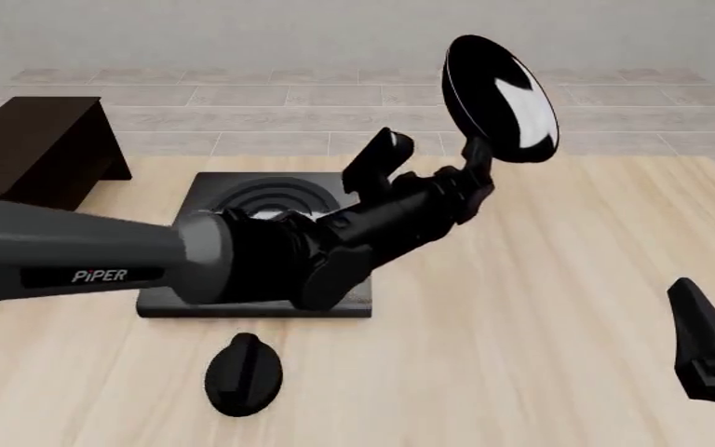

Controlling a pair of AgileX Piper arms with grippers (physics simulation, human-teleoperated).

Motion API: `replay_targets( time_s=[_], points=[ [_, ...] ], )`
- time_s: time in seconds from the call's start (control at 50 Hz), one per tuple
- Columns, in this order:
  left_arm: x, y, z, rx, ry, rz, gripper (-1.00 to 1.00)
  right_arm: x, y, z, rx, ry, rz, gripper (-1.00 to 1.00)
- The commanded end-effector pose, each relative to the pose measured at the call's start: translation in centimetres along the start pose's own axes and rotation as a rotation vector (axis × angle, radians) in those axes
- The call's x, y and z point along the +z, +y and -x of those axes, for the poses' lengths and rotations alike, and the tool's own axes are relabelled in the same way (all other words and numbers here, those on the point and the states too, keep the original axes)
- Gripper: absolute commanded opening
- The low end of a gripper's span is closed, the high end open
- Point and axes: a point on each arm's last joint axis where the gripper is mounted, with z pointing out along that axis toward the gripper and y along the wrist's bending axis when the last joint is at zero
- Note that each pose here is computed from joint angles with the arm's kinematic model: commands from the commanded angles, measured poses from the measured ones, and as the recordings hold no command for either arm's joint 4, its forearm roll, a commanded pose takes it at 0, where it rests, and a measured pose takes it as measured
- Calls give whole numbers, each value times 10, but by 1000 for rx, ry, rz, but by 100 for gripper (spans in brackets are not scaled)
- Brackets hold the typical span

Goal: Put the frying pan on top of the cabinet.

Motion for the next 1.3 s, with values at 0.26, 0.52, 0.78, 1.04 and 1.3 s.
replay_targets(
  time_s=[0.26,0.52,0.78,1.04,1.3],
  points=[
    [-31,14,56,44,-150,-1,-100,0,0,0,1,3,5,100],
    [-63,15,90,32,-249,9,-100,1,0,0,-5,5,7,100],
    [-102,10,117,38,-334,23,-100,1,0,-1,-8,7,5,100],
    [-147,7,131,11,-418,20,-100,0,1,-1,-11,6,7,100],
    [-175,3,135,-9,-471,7,-100,0,1,-1,-12,6,7,100]
  ],
)
